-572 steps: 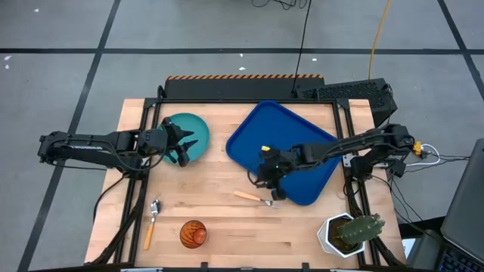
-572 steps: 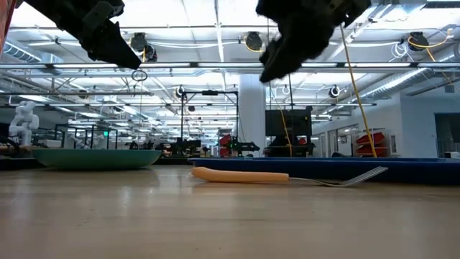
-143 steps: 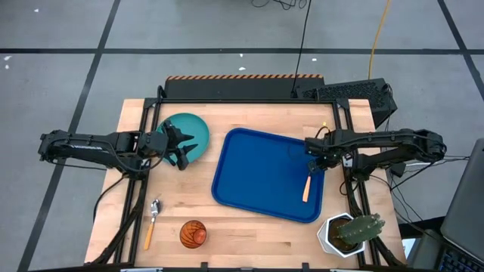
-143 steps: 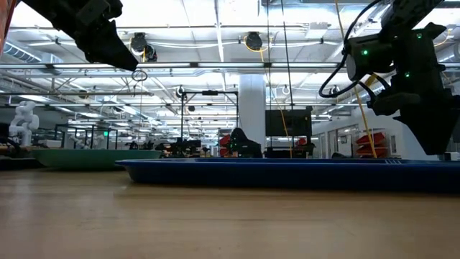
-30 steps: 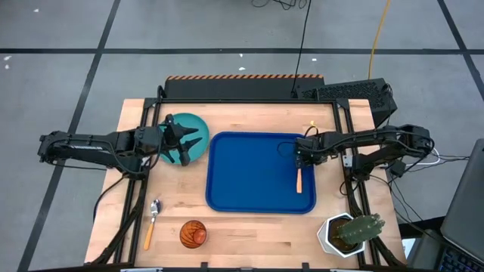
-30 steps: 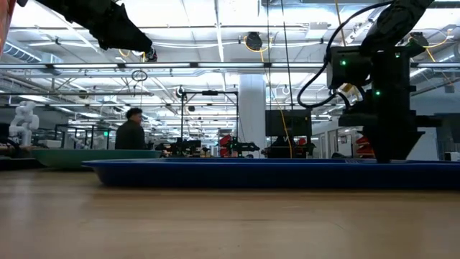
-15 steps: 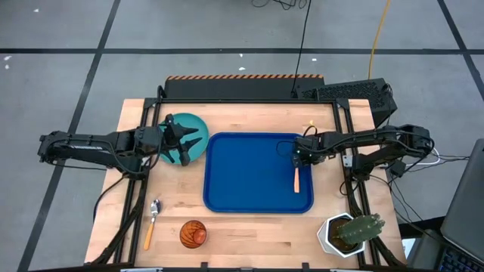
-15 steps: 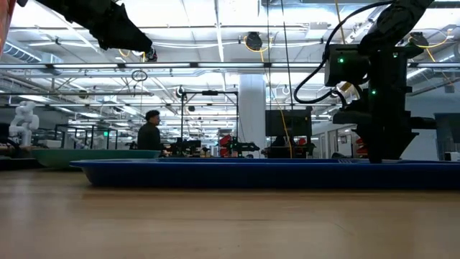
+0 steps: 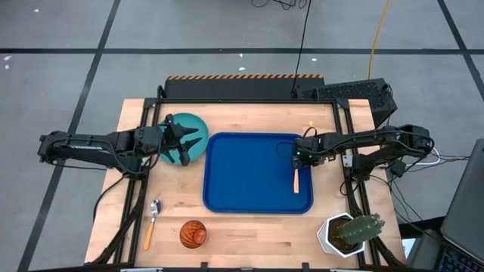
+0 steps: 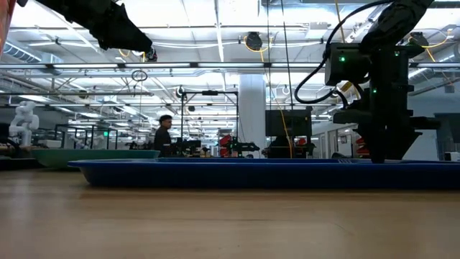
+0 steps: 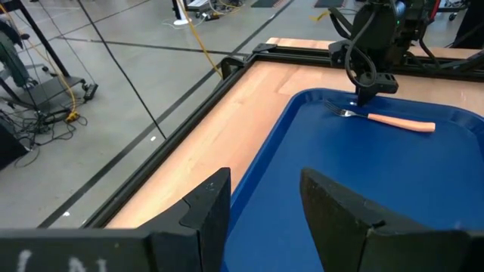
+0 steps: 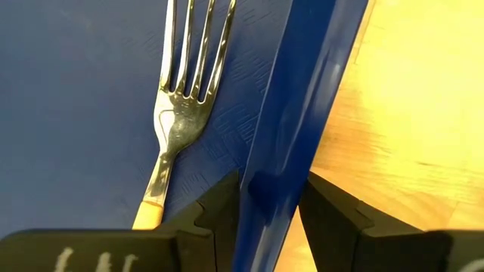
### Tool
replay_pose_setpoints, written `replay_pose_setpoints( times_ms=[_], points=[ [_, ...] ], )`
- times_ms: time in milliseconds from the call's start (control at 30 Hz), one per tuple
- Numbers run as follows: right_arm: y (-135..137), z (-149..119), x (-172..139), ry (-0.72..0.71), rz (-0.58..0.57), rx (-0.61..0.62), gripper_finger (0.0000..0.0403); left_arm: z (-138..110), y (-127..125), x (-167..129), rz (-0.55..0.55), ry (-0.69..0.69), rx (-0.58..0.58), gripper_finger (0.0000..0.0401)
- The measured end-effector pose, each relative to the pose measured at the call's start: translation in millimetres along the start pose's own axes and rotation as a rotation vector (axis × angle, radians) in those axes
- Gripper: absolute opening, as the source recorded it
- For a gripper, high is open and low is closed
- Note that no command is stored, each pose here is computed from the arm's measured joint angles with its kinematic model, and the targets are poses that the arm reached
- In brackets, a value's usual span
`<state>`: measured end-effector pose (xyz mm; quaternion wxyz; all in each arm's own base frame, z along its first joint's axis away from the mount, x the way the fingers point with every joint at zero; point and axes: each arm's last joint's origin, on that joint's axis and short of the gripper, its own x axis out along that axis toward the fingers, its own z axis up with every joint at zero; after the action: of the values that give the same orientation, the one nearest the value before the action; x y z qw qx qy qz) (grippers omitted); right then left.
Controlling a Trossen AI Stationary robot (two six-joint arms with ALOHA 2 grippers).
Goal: Pick and place plate/cup/fork/spoon on tray
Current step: Move the blue tray to the center of the table, then put the green plate on the blue tray to the left of the yellow fork
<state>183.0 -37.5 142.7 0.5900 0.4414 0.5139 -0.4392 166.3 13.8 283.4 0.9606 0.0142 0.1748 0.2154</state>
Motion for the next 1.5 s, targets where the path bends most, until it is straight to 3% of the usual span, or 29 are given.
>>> replay_pose_setpoints(
  times_ms=[367,667,1067,1267,1400,1500],
  points=[
    [0,0,-3,-0.007,0.016,-0.006,0.0121,0,0,0,0.0,0.0,-0.001,0.0163],
    [-5,-1,-21,-0.05,0.109,-0.002,0.0121,0,0,0,0.0,0.0,-0.005,0.0163],
    [-14,-7,-36,-0.071,0.143,-0.048,0.0121,2,0,0,-0.001,-0.022,-0.004,0.0163],
    [4,-4,-48,-0.206,0.362,-0.243,0.0121,3,0,0,-0.001,-0.028,0.001,0.0163],
    [29,7,-65,-0.431,0.607,-0.403,0.0121,5,0,0,0.003,-0.048,-0.008,0.0163],
    [45,15,-78,-0.644,0.744,-0.554,0.0121,5,2,0,0.09,-0.051,-0.012,0.0163]
  ],
)
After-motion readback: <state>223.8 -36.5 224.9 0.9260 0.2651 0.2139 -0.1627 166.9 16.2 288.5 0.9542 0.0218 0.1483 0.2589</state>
